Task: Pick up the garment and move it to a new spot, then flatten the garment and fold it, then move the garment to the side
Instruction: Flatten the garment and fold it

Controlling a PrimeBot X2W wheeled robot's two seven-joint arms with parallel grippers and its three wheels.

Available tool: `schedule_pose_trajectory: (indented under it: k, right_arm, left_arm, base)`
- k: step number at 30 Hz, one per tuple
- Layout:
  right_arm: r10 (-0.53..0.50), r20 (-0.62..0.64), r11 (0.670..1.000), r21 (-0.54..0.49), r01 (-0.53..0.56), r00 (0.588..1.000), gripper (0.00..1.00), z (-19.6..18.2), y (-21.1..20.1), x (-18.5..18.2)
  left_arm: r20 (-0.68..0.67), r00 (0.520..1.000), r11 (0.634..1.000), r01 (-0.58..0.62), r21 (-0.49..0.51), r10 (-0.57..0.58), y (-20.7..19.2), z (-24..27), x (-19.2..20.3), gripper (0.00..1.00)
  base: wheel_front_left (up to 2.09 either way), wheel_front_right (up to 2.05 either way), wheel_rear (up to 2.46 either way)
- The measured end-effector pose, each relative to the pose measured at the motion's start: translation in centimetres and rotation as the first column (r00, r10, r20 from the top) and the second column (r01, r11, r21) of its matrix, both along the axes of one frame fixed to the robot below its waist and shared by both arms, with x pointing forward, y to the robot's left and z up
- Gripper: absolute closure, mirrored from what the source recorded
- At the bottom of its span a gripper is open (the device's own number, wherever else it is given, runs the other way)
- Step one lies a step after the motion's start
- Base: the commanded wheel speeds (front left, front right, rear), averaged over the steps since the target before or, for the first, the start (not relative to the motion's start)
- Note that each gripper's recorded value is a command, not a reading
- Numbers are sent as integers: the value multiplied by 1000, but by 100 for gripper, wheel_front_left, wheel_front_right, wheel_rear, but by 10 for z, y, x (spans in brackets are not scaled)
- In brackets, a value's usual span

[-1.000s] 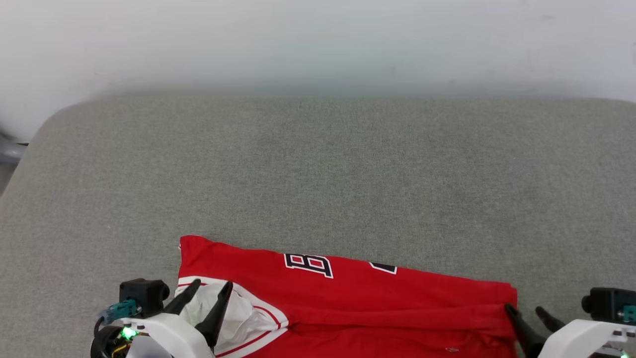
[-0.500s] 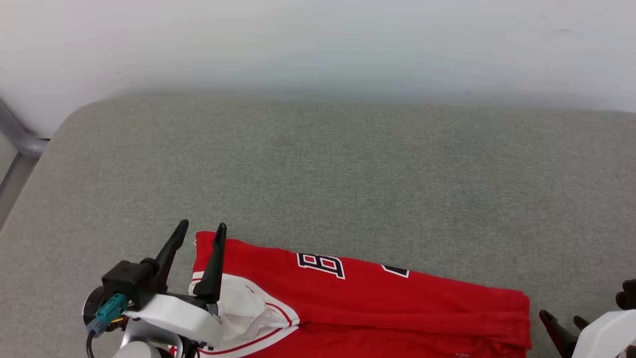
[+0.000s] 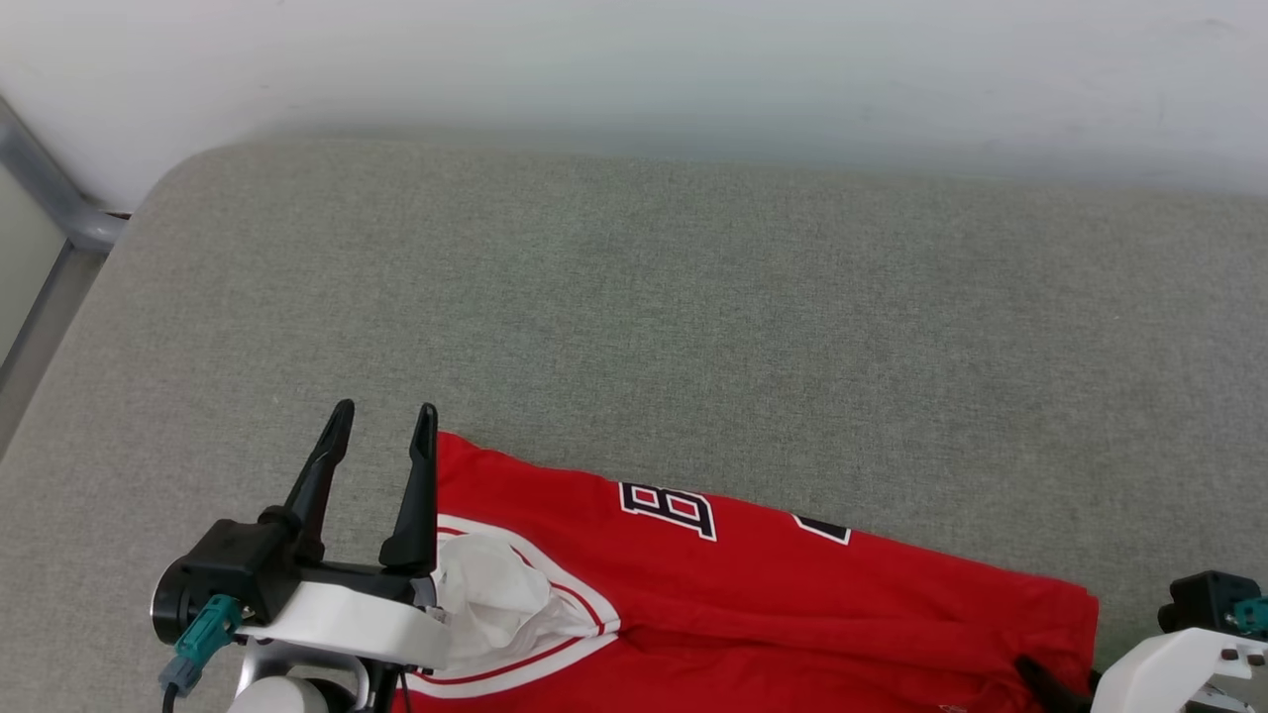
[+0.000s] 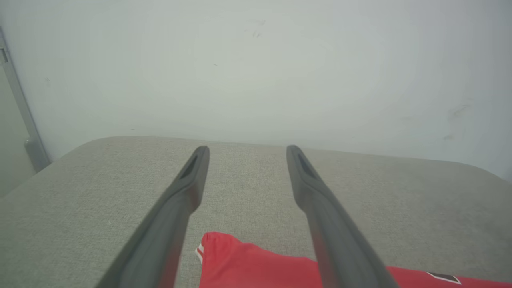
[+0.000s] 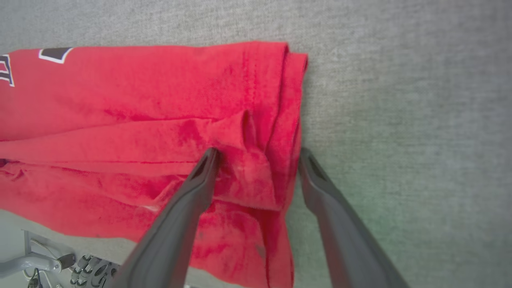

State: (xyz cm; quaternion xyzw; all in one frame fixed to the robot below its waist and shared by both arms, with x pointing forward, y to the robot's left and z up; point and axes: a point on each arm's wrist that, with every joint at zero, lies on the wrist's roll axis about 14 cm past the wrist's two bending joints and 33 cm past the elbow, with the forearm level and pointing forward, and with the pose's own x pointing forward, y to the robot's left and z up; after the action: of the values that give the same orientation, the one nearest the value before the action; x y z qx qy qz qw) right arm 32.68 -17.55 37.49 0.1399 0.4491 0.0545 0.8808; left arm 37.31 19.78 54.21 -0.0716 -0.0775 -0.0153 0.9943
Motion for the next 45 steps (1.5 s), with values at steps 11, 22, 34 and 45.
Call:
schedule_pose_trajectory:
  k: [11,22,34,45]
  right_arm:
    - [55,-83,997,56,-51,995,100,-13,16,-5]
    - [36,46,999,22,-37,998,100,24,-6,15]
    - [-193,85,978,-69,199,978,100,51,-95,-1]
    - [-134,-30,896,424,134,991,100,67,-20,-4]
  left_arm:
    - [-1,1000,1000,9,-8,-9,-2,-4,3,0]
    - [-2,1000,1000,5,9,-5,-2,-6,-3,0]
    - [3,1000,1000,23,6,-23,-11,-5,-8,0]
    - [-10,1000,1000,23,8,-23,-13,-8,-11,0]
  base:
    - [0,0,0]
    - [0,0,0]
    - [0,0,0]
    - [0,0,0]
